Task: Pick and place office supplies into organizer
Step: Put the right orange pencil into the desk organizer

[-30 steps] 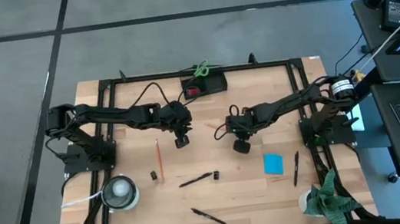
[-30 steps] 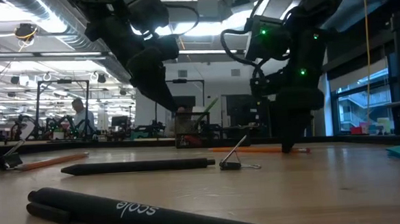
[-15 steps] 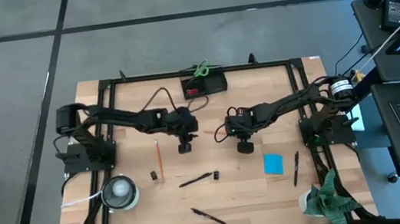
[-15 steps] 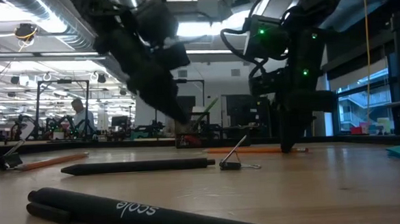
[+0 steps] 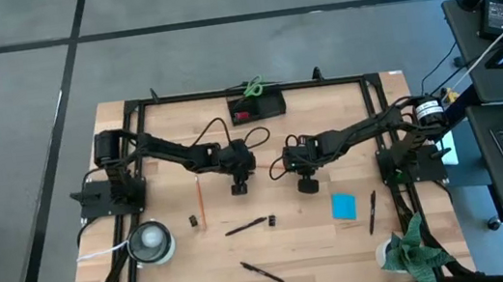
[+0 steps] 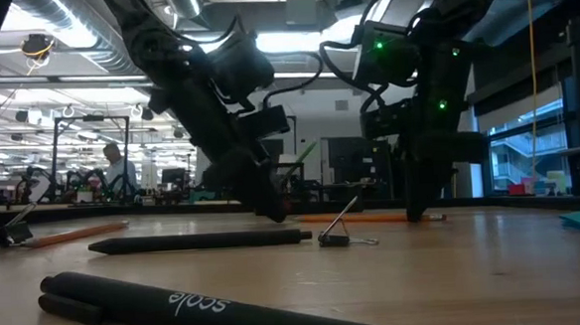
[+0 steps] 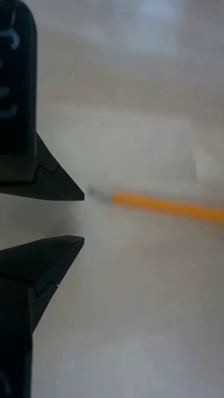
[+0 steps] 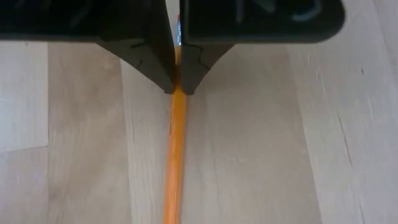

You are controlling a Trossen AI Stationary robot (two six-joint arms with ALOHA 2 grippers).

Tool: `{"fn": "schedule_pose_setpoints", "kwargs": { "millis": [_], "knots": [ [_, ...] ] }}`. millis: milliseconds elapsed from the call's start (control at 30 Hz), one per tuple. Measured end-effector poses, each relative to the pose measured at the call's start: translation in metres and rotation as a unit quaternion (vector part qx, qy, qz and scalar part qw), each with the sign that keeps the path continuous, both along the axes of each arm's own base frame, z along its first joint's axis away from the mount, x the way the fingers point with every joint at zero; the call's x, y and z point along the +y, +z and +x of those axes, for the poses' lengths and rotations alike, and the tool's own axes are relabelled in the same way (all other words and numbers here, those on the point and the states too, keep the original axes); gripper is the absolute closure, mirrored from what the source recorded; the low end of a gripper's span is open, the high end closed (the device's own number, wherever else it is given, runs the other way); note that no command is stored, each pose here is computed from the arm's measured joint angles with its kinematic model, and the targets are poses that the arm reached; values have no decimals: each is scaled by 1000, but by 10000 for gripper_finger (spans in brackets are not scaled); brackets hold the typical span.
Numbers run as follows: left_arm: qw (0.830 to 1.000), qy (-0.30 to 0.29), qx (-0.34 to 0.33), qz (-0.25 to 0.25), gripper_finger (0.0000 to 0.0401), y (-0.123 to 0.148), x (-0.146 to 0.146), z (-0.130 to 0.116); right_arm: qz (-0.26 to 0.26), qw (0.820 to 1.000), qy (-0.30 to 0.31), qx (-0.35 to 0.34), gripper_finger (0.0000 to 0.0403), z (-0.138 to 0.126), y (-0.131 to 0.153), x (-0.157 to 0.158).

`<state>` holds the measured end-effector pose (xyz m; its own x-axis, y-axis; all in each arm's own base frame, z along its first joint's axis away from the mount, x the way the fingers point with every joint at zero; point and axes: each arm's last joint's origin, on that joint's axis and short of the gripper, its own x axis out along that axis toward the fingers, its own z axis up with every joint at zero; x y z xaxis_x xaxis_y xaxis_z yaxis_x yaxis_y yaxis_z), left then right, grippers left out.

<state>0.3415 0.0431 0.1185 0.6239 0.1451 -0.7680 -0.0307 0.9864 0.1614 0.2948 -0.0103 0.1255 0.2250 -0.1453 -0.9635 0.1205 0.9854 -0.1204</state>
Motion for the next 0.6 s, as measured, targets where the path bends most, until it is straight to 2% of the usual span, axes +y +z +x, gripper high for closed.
{"fn": "schedule_pose_setpoints", "kwargs": {
  "millis": [133,300,600],
  "knots": [
    [999,12,-10,35,299,2,2,2,0,1000,1,1,392,0,0,0],
    [1000,-16,-13,22,283,2,1,2,-2,1000,9,1,391,0,0,0],
    [1000,-11,-14,12,276,0,4,3,-3,1000,17,1,389,0,0,0]
  ]
}}
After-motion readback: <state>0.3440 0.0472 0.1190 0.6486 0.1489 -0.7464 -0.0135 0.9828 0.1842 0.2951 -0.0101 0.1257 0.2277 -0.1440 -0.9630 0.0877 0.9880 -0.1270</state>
